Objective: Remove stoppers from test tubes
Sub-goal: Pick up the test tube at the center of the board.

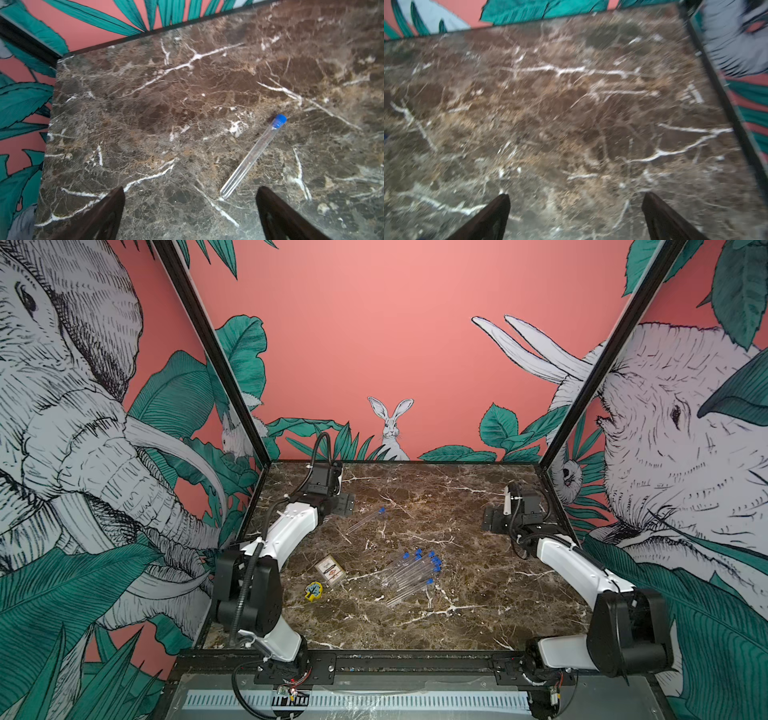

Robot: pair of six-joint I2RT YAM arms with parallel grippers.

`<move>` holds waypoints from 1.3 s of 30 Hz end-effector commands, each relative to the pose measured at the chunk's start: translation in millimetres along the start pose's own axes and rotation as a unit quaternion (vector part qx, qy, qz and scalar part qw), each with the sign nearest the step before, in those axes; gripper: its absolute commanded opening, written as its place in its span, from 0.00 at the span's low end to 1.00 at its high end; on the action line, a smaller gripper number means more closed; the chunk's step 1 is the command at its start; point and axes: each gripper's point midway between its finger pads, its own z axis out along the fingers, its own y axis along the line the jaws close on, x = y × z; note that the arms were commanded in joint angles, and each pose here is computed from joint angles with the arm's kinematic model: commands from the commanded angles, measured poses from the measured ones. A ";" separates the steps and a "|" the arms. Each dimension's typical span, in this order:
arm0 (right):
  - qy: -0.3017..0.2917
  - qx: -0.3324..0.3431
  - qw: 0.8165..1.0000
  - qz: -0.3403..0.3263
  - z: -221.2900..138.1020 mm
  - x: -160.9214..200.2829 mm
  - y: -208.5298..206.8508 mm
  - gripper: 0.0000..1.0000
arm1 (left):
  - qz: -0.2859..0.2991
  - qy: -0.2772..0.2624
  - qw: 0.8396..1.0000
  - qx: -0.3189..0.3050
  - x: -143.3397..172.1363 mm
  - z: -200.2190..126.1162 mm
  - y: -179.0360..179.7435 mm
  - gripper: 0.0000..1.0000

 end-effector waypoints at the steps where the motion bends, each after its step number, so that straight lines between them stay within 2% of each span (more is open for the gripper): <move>1: 0.037 -0.057 0.998 0.004 -0.1 6.5 32.6 0.99 | 0.073 0.066 0.995 -0.006 14.4 5.9 -11.6 0.99; 9: 0.070 -0.115 0.991 0.010 12.1 7.5 64.1 0.99 | 0.166 0.113 0.980 0.005 2.3 42.7 -48.5 0.99; 13: 0.073 -0.125 0.989 0.010 13.6 8.2 73.3 0.99 | 0.191 0.132 0.972 0.015 1.6 59.5 -58.5 0.98; 19: 0.078 -0.124 0.989 0.007 14.3 12.2 79.3 0.99 | 0.207 0.146 0.966 0.043 2.2 74.4 -72.3 0.92; 22: 0.082 -0.123 0.989 0.005 14.2 13.2 80.4 0.98 | 0.215 0.167 0.961 0.053 8.9 80.8 -78.1 0.90; 25: 0.082 -0.123 0.989 0.004 13.7 12.5 81.5 0.98 | 0.215 0.172 0.959 0.069 13.6 83.4 -84.6 0.85; 30: 0.086 -0.123 0.989 -0.001 13.6 13.4 82.8 0.98 | 0.213 0.182 0.955 0.099 22.3 86.6 -95.1 0.81; 39: 0.092 -0.123 0.988 -0.007 15.5 16.4 83.5 0.98 | 0.217 0.199 0.950 0.106 35.1 98.0 -99.1 0.74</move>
